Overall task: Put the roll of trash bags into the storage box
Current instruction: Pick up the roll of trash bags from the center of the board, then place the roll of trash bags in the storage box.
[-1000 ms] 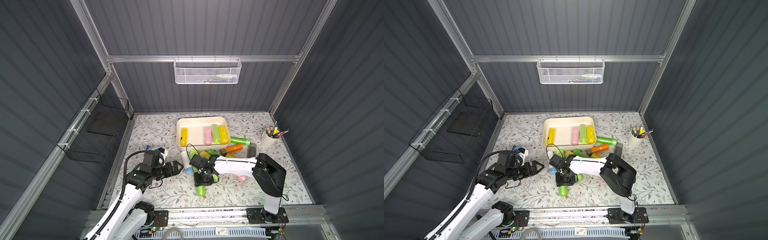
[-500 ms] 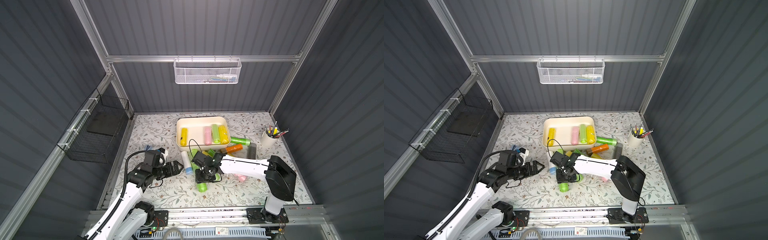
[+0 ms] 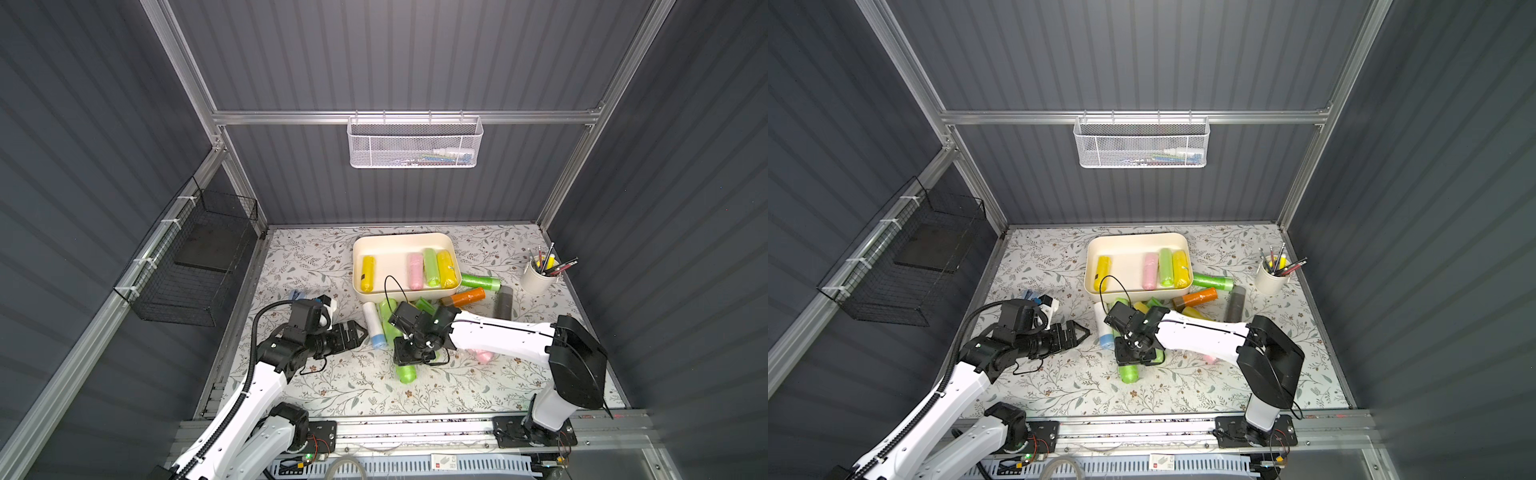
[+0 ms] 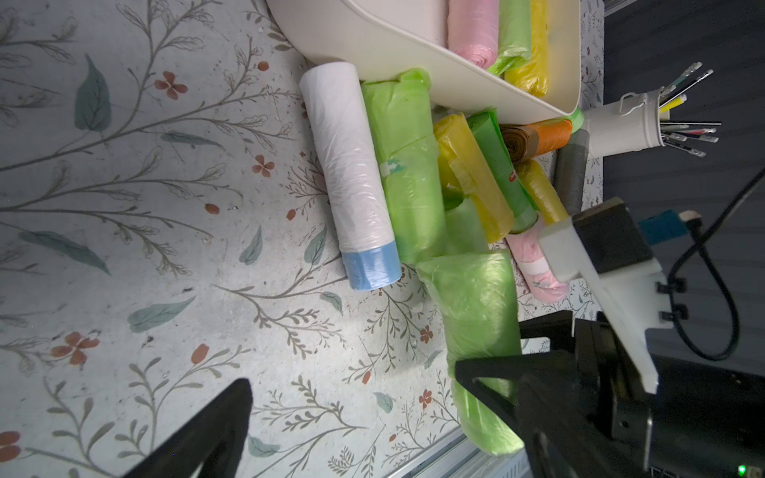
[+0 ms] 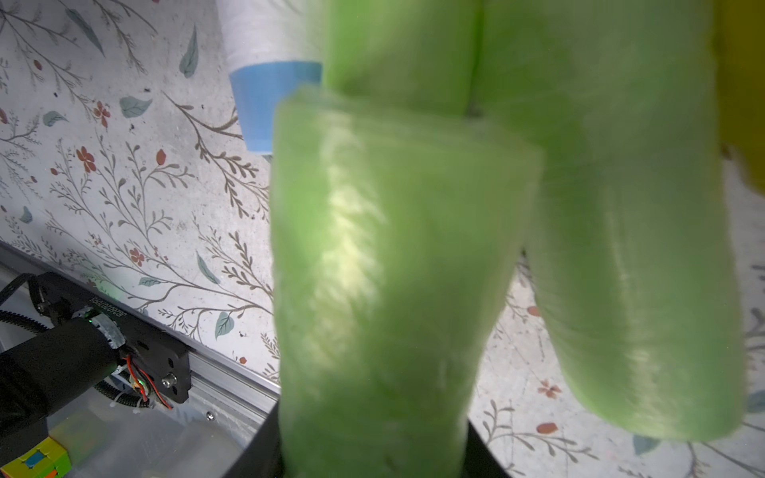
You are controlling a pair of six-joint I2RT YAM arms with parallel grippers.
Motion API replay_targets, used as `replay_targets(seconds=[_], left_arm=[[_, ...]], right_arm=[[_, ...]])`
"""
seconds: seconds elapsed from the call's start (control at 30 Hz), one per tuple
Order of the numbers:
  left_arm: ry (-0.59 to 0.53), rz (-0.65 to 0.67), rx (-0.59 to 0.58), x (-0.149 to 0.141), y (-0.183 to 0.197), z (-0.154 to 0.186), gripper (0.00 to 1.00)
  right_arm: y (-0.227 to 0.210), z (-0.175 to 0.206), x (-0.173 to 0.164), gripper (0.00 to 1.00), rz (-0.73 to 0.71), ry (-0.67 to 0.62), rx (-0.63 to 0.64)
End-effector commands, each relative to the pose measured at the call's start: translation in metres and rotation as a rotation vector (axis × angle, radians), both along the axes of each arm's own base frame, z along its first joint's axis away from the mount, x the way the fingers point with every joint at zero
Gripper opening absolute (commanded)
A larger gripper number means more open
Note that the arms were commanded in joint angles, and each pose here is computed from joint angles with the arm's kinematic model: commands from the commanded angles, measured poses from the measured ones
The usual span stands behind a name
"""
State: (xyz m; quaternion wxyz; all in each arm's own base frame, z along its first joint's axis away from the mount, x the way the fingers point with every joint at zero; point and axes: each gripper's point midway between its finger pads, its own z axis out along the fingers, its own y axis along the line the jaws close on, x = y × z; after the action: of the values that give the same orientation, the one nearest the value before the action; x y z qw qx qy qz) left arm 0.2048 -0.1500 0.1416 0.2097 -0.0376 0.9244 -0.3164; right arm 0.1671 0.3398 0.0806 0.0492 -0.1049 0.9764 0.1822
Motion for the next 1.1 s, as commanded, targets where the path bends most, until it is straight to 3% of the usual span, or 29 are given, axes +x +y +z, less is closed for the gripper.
replay_targets(seconds=[0.0, 0.43, 1.07], left_arm=[[-0.032, -0.013, -0.016, 0.006, -0.003, 0.012, 1.0], [-0.043, -0.009, -0.059, 0.014, -0.01, 0.021, 1.0], [-0.172, -0.013, -0.122, 0.064, -0.031, 0.074, 1.0]], right_arm=[[-0.001, 0.007, 0.002, 0.39, -0.011, -0.021, 0.028], [0.005, 0.037, 0.016, 0.38, -0.025, -0.1, 0.093], [0.011, 0.077, 0.066, 0.37, -0.086, -0.219, 0.208]])
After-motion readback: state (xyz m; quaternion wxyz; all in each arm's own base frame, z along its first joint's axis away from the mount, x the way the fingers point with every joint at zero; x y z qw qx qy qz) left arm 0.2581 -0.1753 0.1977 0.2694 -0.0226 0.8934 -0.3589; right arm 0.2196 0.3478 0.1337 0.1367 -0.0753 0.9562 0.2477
